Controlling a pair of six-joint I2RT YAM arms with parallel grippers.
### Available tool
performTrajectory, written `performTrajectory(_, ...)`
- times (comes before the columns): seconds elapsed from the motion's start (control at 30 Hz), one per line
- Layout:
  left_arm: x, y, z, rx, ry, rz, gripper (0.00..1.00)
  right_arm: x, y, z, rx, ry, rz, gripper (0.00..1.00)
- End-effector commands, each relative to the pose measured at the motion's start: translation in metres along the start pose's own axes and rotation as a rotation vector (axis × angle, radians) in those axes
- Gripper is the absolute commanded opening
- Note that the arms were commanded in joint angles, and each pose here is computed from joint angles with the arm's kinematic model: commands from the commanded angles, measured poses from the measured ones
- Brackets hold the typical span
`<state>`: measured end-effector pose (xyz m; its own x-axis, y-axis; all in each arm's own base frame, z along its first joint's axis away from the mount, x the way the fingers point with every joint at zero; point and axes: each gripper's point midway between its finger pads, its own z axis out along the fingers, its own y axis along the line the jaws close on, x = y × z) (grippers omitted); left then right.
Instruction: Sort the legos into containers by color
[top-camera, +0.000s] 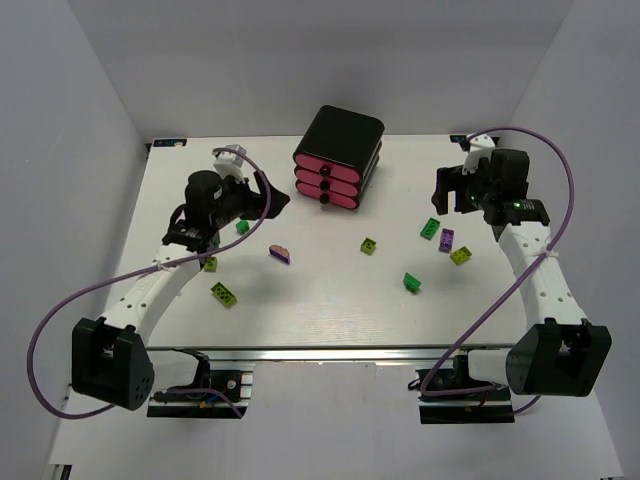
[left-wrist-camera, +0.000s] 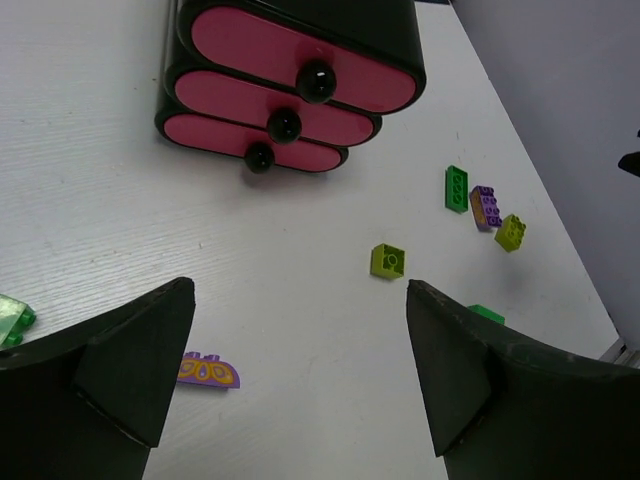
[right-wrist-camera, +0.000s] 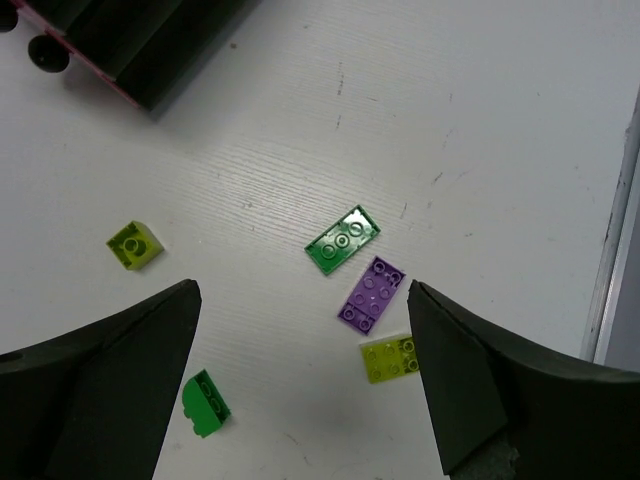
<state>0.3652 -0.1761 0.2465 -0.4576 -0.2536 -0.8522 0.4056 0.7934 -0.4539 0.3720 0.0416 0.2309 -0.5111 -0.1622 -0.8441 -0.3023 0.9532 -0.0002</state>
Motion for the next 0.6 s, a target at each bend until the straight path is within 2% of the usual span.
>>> performTrajectory(0.0, -0.019, -0.017, 0.003, 0.029, -0.045, 0.087, 0.94, -0.017, 0.008, -0.002, -0.065, -0.027, -0.052, 0.89)
performTrajectory(0.03, -0.021, -0.016, 0.006, 0.023, -0.047, 0.099, 0.94, -0.016, 0.013, -0.001, -0.117, -0.03, -0.143, 0.89)
performTrajectory(0.07, -0.016, -0.017, 0.012, 0.025, -0.033, 0.104, 0.85, -0.011, 0.017, -0.001, -0.143, -0.013, -0.161, 0.89)
performTrajectory(0.13, -0.019, -0.02, 0.018, 0.04, -0.056, 0.135, 0.74, -0.01, 0.025, 0.001, -0.193, -0.015, -0.185, 0.89)
performTrajectory(0.17, -0.015, -0.022, 0.025, 0.047, -0.047, 0.14, 0.63, -0.009, 0.027, 0.002, -0.211, -0.014, -0.201, 0.89)
performTrajectory(0.23, -0.014, -0.023, 0.036, 0.06, -0.061, 0.16, 0.53, -0.009, 0.04, 0.002, -0.293, -0.034, -0.243, 0.89)
performTrajectory(0.3, -0.017, -0.026, 0.044, 0.071, -0.078, 0.172, 0.55, -0.014, 0.05, 0.0, -0.346, -0.071, -0.254, 0.89)
performTrajectory(0.4, -0.013, -0.021, 0.065, 0.055, -0.063, 0.168, 0.71, -0.017, 0.069, -0.001, -0.439, -0.114, -0.239, 0.89)
performTrajectory(0.5, -0.005, -0.02, 0.085, 0.064, -0.035, 0.15, 0.81, -0.023, 0.087, -0.003, -0.537, -0.162, -0.227, 0.87)
performTrajectory(0.57, -0.001, -0.019, 0.096, 0.077, -0.007, 0.144, 0.82, -0.021, 0.091, 0.001, -0.562, -0.164, -0.214, 0.83)
